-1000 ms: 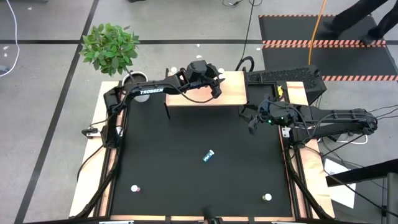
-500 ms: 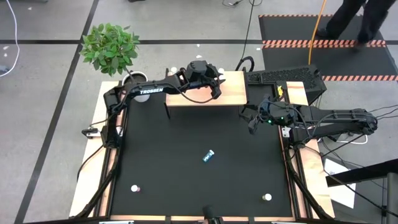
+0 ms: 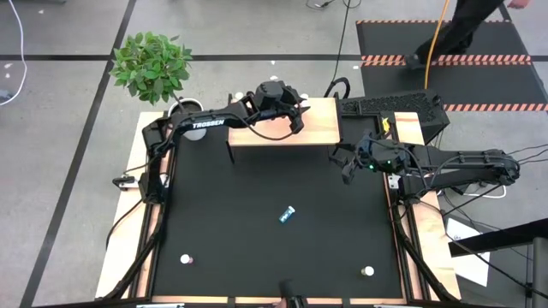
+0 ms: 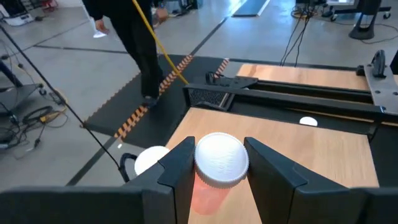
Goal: Pick and place medicine bottles onto shelf by color
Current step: Put the bottom orange pill bottle on the shelf aligned with the other orange pill bottle, then adjust the pill bottles
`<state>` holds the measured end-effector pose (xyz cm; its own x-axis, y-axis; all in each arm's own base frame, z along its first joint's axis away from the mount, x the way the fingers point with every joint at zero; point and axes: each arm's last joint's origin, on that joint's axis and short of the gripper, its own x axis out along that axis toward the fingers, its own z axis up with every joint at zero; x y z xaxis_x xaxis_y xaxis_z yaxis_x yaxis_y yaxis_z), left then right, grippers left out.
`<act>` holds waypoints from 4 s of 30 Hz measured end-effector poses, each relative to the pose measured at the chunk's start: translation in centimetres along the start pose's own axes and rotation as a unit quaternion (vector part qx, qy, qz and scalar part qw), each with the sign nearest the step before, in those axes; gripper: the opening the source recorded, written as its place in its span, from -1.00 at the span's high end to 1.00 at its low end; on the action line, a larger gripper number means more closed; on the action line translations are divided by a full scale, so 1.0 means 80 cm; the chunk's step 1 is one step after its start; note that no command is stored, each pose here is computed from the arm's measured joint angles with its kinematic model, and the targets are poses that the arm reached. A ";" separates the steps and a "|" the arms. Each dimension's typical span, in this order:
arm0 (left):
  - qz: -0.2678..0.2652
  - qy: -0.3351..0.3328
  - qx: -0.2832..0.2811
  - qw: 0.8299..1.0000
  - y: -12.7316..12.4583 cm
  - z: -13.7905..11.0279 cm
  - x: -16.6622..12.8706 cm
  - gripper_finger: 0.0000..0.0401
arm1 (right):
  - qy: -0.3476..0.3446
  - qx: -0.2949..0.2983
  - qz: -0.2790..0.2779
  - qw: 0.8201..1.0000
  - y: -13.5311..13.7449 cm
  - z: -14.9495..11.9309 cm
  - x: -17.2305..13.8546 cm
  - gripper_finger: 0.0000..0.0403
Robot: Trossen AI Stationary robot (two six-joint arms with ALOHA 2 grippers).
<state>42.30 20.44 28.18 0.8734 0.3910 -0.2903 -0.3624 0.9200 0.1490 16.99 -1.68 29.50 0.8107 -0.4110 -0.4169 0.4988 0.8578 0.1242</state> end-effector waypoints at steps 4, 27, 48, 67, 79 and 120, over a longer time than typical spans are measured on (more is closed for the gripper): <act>-0.004 -0.007 -0.014 1.000 0.001 -0.005 0.006 0.33 | -0.006 0.002 0.002 1.000 0.001 0.002 0.000 -0.19; -0.017 0.015 -0.014 1.000 -0.006 -0.018 0.015 0.33 | -0.003 0.006 0.002 1.000 0.001 0.001 0.000 -0.19; -0.025 0.024 -0.020 0.999 -0.005 -0.020 0.014 0.33 | -0.003 0.001 0.002 1.000 0.001 0.001 0.000 -0.19; -0.029 0.026 -0.021 0.999 -0.006 -0.020 0.014 0.32 | -0.003 0.005 0.003 1.000 0.001 0.001 0.000 -0.19; -0.027 0.020 -0.023 0.999 -0.004 -0.019 0.014 -0.02 | -0.003 0.006 0.004 1.000 0.001 0.001 0.000 -0.19; 0.052 0.120 0.035 0.991 0.015 0.075 -0.163 -0.07 | 0.032 -0.119 -0.089 0.988 -0.021 0.036 0.141 0.53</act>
<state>32.46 16.29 37.77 0.7270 0.4860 -0.4850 -0.4155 0.8738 0.2528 26.16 -8.63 27.21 0.6925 -0.5478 -0.4694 0.5391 0.8253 -0.1680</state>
